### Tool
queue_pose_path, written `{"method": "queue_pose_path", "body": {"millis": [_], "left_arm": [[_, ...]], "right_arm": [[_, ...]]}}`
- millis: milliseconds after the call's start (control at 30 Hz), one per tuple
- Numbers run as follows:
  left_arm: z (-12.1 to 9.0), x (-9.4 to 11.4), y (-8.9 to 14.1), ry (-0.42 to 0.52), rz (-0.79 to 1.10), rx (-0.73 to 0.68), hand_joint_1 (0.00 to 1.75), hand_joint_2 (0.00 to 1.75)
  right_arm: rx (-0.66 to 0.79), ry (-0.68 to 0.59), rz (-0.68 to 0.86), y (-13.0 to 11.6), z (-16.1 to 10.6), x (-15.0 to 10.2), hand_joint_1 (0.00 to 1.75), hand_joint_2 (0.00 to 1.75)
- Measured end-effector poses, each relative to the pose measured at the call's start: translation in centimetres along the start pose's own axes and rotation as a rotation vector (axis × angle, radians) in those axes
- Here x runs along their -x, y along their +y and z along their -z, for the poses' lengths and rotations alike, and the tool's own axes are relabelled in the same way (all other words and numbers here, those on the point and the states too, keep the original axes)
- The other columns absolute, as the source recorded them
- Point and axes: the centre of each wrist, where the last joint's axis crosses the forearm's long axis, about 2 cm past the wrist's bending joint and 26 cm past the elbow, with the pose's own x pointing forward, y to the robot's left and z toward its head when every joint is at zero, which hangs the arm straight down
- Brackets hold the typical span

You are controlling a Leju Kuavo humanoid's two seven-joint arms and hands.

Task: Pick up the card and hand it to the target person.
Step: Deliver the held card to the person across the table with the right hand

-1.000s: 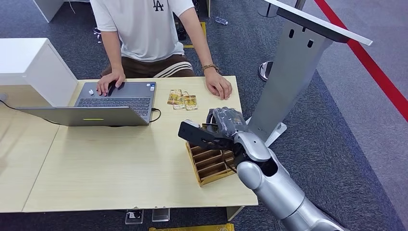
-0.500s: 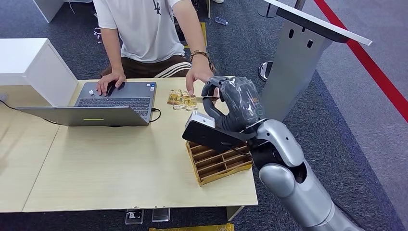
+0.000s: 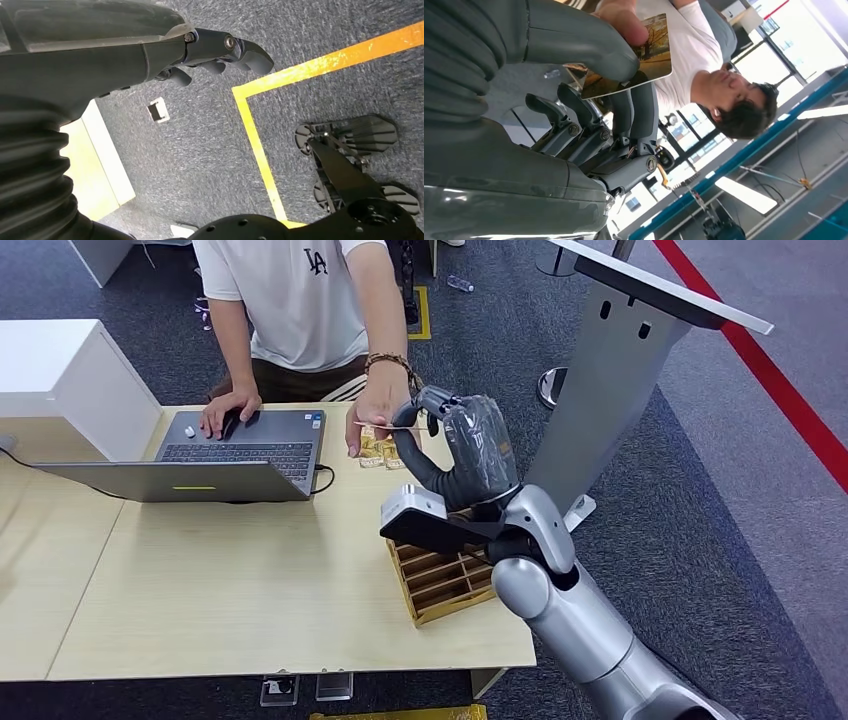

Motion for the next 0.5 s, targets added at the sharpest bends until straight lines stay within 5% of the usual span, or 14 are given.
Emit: {"method": "queue_pose_path", "body": {"millis": [200, 267, 367, 433, 500], "left_arm": [[0.0, 0.0, -0.1, 0.001, 0.000, 0.001, 0.00, 1.75], [0.0, 0.1, -0.1, 0.004, -0.003, 0.002, 0.00, 1.75], [0.0, 0.1, -0.1, 0.013, -0.005, 0.002, 0.00, 1.75], [0.0, 0.1, -0.1, 0.018, -0.005, 0.000, 0.00, 0.87], [0.0, 0.1, -0.1, 0.020, -0.009, -0.004, 0.00, 0.00]], "right_arm": [[-0.052, 0.058, 0.022, 2.2, -0.3, 0.7, 1.56, 1.75], [-0.070, 0.074, 0.024, 2.8, -0.3, 0.8, 1.22, 1.75], [-0.094, 0.095, 0.028, 3.5, -0.5, 1.0, 0.31, 1.75], [-0.109, 0.110, 0.031, 3.9, -0.7, 1.2, 0.00, 1.75], [-0.123, 0.123, 0.036, 4.2, -0.8, 1.3, 0.00, 1.75]]}}
